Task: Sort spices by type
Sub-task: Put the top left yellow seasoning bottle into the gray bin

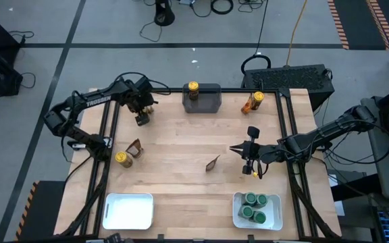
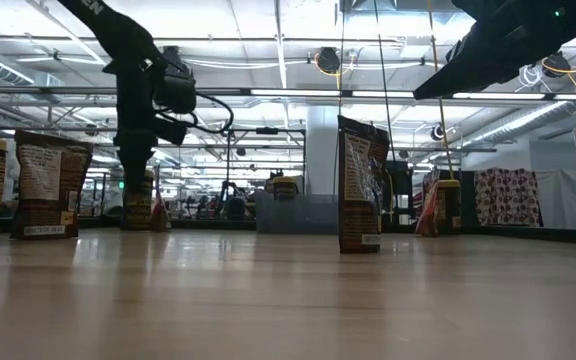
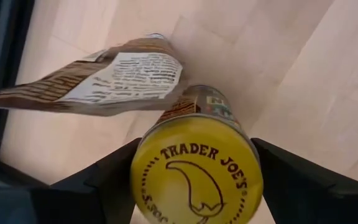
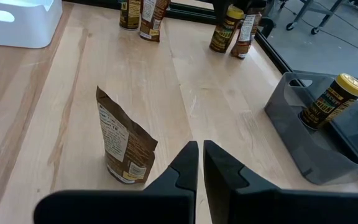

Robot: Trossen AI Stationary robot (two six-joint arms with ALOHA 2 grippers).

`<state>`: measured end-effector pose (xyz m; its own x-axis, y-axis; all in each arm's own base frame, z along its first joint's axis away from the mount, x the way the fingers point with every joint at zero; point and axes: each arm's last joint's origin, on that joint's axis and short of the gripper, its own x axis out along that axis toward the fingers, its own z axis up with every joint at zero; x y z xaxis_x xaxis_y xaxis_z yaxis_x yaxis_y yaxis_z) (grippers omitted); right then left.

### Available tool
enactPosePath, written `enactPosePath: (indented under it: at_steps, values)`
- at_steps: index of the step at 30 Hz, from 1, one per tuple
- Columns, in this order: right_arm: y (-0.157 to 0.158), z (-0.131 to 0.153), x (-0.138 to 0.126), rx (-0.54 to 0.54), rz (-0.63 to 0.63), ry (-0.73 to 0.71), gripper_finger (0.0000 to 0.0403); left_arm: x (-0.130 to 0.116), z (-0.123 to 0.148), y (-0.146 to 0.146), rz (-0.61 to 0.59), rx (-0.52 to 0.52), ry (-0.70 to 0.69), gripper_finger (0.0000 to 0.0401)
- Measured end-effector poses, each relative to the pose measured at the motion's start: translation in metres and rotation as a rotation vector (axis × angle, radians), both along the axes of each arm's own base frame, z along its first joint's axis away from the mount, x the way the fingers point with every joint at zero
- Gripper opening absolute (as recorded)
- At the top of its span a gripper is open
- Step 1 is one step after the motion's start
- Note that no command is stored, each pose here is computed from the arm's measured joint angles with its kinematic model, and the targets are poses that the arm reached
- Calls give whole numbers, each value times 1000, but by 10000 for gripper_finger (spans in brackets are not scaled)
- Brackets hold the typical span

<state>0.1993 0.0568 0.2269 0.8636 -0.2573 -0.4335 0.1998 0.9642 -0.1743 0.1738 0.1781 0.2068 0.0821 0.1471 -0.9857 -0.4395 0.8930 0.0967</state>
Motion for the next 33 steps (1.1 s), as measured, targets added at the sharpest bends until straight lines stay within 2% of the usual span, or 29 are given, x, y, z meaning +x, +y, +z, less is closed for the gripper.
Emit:
enactPosePath:
  at_steps: [12, 20, 26, 33]
  values:
    - [0, 0, 0, 0, 0, 0, 6, 0, -3, 0, -1, 1, -2, 285]
    - [0, 0, 0, -1, 1, 1, 6, -4, 8, -4, 0, 26, -26, 230]
    - [0, 0, 0, -1, 1, 0, 6, -8, 11, -8, 8, 15, -17, 230]
    - [0, 0, 0, 5, -3, -2, 6, -12, 29, -20, 25, -4, -87, 230]
